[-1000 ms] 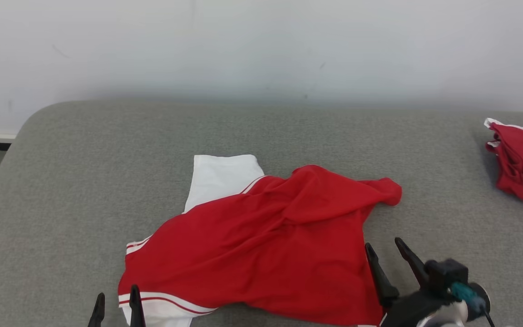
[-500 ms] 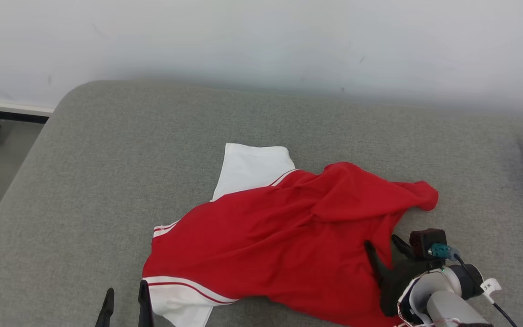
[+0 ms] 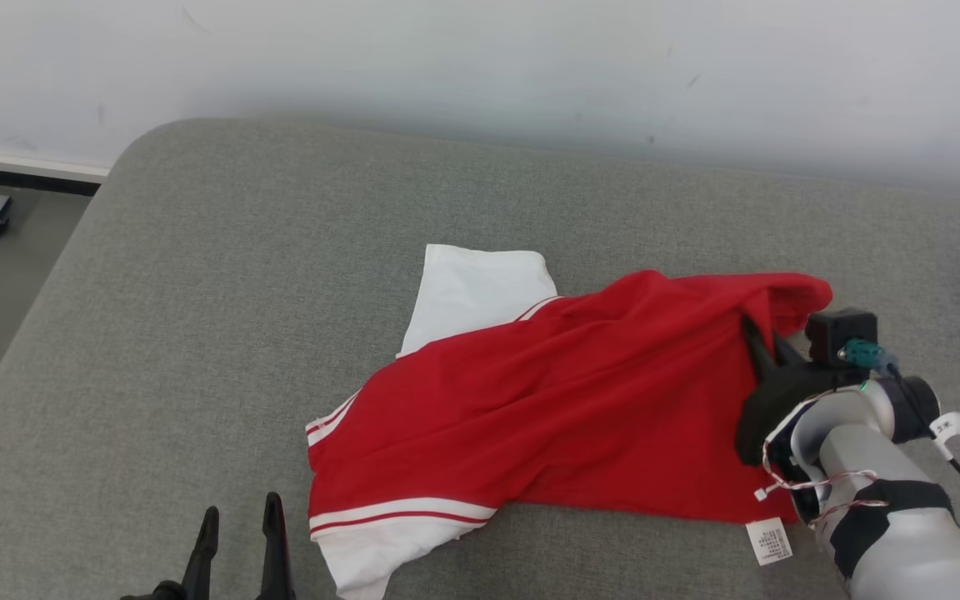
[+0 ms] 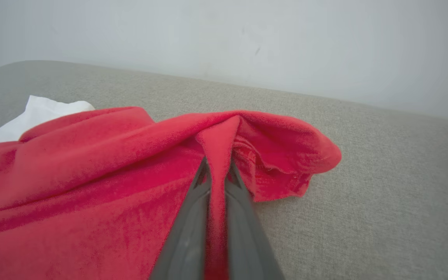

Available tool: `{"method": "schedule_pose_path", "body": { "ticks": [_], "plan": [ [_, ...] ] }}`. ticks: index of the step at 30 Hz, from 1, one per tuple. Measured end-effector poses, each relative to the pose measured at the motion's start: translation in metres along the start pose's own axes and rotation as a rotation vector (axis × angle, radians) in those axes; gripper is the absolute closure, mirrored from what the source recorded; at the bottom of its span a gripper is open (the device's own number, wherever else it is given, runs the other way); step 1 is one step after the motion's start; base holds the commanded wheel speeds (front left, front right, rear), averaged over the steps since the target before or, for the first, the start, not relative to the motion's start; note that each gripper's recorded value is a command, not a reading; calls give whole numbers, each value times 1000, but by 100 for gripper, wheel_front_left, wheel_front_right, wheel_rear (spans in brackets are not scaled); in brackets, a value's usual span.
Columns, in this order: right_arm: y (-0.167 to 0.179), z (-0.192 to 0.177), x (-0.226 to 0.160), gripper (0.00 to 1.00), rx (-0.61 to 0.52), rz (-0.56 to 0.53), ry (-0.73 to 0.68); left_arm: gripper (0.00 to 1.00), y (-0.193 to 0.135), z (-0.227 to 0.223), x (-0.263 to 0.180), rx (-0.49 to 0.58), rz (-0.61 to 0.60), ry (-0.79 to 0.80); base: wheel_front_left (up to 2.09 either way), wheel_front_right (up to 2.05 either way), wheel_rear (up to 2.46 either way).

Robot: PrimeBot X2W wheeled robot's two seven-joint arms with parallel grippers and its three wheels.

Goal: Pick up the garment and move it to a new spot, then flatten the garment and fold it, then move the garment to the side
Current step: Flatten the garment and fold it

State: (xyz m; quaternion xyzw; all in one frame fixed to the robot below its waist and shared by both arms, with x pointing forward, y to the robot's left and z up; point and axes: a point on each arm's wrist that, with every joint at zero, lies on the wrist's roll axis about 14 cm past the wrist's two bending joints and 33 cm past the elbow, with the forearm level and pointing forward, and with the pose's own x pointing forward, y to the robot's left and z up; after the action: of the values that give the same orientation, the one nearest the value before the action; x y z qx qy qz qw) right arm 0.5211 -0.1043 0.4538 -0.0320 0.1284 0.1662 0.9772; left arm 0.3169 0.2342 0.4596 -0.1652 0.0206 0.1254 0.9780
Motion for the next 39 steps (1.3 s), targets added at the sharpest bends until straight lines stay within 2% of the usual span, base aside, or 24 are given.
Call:
{"method": "schedule_pose_path", "body": {
  "ticks": [1, 10, 19, 22, 29, 39],
  "plan": [
    [2, -6, -1, 0, -6, 3, 22, 0, -1, 0, 0, -1, -1, 1, 0, 0, 0],
    [3, 5, -13, 0, 27, 3, -56, 0, -6, -1, 0, -10, -13, 3, 0, 0, 0],
    [-33, 11, -74, 0, 97, -98, -214, 0, -18, -4, 1, 1, -61, 7, 0, 0, 0],
    [-41, -1, -101, 0, 120, -145, -227, 0, -21, -7, 0, 4, -77, 17, 0, 0, 0],
    [-36, -32, -147, 0, 200, -228, -217, 0, -28, -12, -3, 16, -104, 33, 0, 0, 0],
    [-13, -69, -164, 0, 219, -220, -121, 0, -25, -52, -18, 28, -109, 164, 0, 0, 0]
  ]
}}
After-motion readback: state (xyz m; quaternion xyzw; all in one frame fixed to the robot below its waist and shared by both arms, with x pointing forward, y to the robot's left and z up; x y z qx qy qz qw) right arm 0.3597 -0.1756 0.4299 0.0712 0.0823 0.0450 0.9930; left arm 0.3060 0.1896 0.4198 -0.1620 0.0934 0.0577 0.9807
